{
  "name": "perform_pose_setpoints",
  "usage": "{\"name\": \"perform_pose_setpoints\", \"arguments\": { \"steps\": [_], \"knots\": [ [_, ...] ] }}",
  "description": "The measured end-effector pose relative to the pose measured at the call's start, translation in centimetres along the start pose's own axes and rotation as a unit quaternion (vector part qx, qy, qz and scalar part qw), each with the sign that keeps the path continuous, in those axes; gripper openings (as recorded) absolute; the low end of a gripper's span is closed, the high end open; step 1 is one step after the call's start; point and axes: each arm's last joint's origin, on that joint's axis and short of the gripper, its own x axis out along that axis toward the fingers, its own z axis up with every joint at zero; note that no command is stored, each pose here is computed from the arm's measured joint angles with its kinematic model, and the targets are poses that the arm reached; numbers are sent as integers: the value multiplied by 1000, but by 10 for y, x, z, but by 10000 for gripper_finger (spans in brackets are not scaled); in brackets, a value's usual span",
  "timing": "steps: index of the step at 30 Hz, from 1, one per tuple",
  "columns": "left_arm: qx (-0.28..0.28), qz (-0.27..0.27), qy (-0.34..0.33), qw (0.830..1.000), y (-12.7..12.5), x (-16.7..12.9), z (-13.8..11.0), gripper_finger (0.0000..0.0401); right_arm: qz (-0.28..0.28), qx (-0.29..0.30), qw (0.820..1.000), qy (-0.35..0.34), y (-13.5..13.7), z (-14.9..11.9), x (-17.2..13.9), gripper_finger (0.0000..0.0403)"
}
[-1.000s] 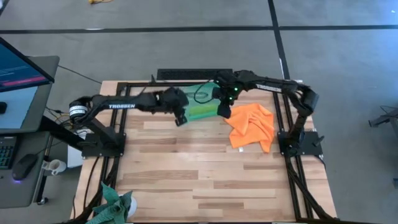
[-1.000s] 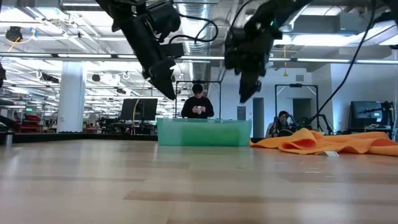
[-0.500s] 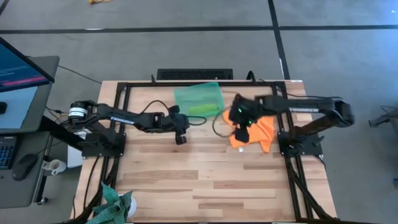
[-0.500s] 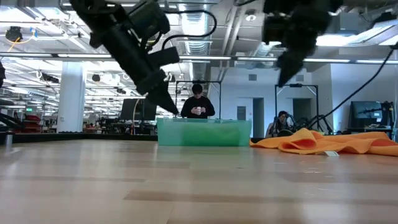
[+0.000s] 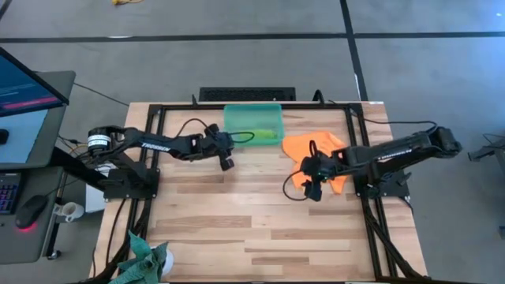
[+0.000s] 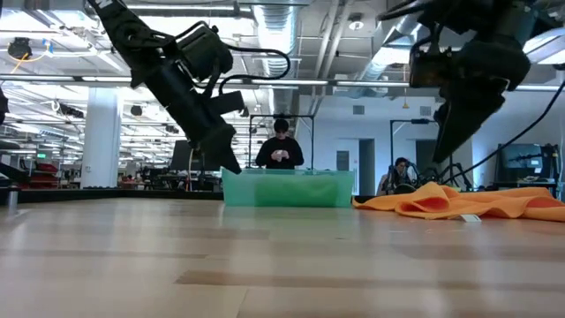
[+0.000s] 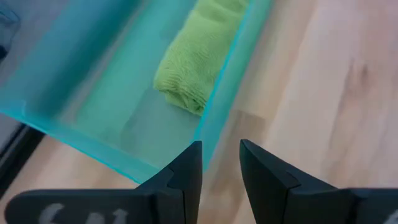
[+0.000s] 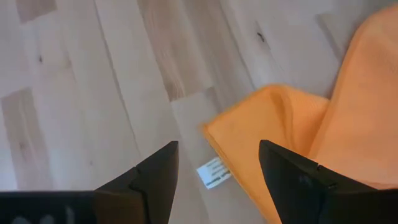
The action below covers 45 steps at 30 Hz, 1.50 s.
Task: Roll microfiber towels into tight, uniform cylinder then place into a basket
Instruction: Fold the orange towel
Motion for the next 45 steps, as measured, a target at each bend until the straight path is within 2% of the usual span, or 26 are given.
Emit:
{"name": "perform_pose_setpoints", "arguments": {
  "steps": [5, 9, 14, 17, 20, 24, 30, 34, 38, 41, 45],
  "knots": [
    [-5, 1, -11, 1000, 2, 0, 2, 100, -20, 9, 1000, -8, 11, -5, 5, 244],
    [-15, -13, -32, 999, -7, -9, 8, 100, -25, 17, 999, -29, 22, -8, 4, 244],
    [-15, -51, -99, 994, -22, -46, 23, 100, -25, 28, 998, -42, 41, -20, 1, 244],
    [-27, -86, -147, 985, -34, -75, 32, 100, -27, 30, 998, -55, 51, -26, -1, 244],
    [-34, -126, -183, 974, -47, -99, 36, 100, -19, 58, 996, -72, 59, -29, -4, 244],
    [-25, -172, -196, 965, -68, -115, 32, 100, 5, 71, 993, -97, 69, -29, -5, 244],
    [-2, -207, -198, 958, -87, -128, 26, 100, 9, 55, 992, -115, 85, -30, 13, 244],
    [12, -219, -201, 955, -93, -133, 24, 100, -13, 40, 995, -94, 89, -32, 39, 244],
    [19, -224, -198, 954, -96, -135, 22, 100, -65, -15, 997, -49, 84, -30, 61, 244],
    [21, -225, -197, 954, -97, -136, 21, 100, -108, -6, 994, -24, 77, -18, 67, 243],
    [23, -225, -196, 954, -97, -135, 21, 100, -153, 39, 987, -26, 64, -3, 77, 236]
  ]
}}
